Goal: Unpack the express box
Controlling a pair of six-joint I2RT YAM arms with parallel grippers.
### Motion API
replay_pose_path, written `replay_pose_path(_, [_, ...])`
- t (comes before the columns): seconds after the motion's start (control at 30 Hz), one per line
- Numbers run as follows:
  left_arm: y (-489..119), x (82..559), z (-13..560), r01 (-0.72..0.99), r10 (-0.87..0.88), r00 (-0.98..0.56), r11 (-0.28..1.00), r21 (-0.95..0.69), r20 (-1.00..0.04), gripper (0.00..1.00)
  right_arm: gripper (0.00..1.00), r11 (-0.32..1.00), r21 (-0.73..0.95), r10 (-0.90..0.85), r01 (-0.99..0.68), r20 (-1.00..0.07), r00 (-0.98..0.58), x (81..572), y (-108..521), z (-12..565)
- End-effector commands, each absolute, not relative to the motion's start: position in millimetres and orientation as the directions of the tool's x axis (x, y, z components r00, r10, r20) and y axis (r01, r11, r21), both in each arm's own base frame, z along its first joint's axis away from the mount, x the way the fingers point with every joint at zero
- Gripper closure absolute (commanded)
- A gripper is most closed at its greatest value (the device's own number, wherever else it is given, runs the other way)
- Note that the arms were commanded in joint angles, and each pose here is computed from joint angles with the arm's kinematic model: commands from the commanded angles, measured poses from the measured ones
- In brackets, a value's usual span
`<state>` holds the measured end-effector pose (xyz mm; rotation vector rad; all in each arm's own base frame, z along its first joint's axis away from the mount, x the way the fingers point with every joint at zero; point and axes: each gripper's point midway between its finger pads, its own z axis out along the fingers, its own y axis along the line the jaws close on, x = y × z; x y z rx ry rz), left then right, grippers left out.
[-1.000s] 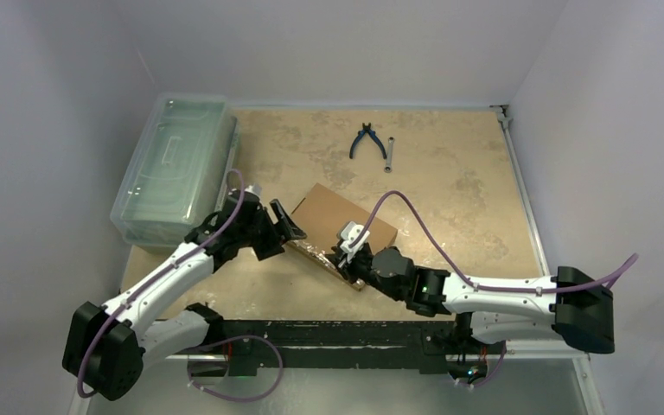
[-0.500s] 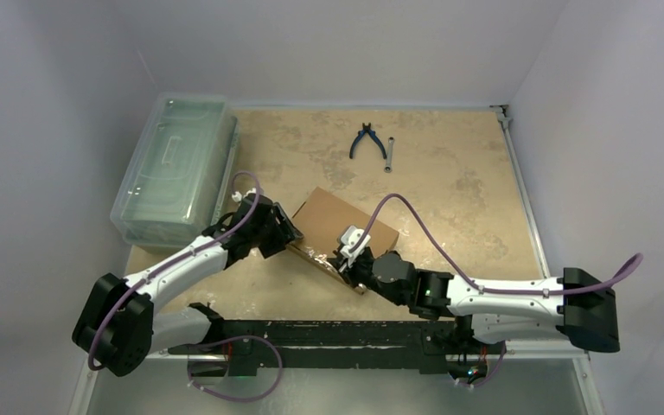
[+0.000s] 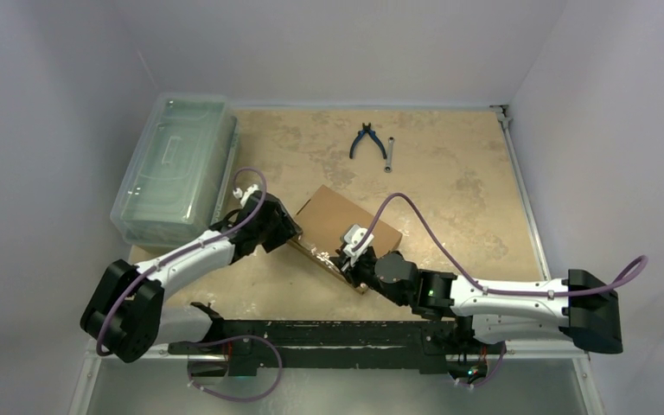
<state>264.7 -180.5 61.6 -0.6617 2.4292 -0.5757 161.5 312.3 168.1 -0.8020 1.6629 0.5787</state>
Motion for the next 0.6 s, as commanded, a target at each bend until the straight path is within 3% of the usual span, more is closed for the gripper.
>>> replay_pose_path(0.0, [-158,270,47,-0.364,-0.536,-0.704,0.836,-0.411,-0.466,0.46,1.0,0.661,0.006,-0.113,-0.75,-0.988,-0.108,163,318,200])
replay_pose_path(0.57, [-140,275,46,-0.393,-0.53,-0.692,0.846,-0.36,-0.49,0.46,1.0,0.679,0.014,-0.127,-0.734,-0.983,-0.135,159,297,190])
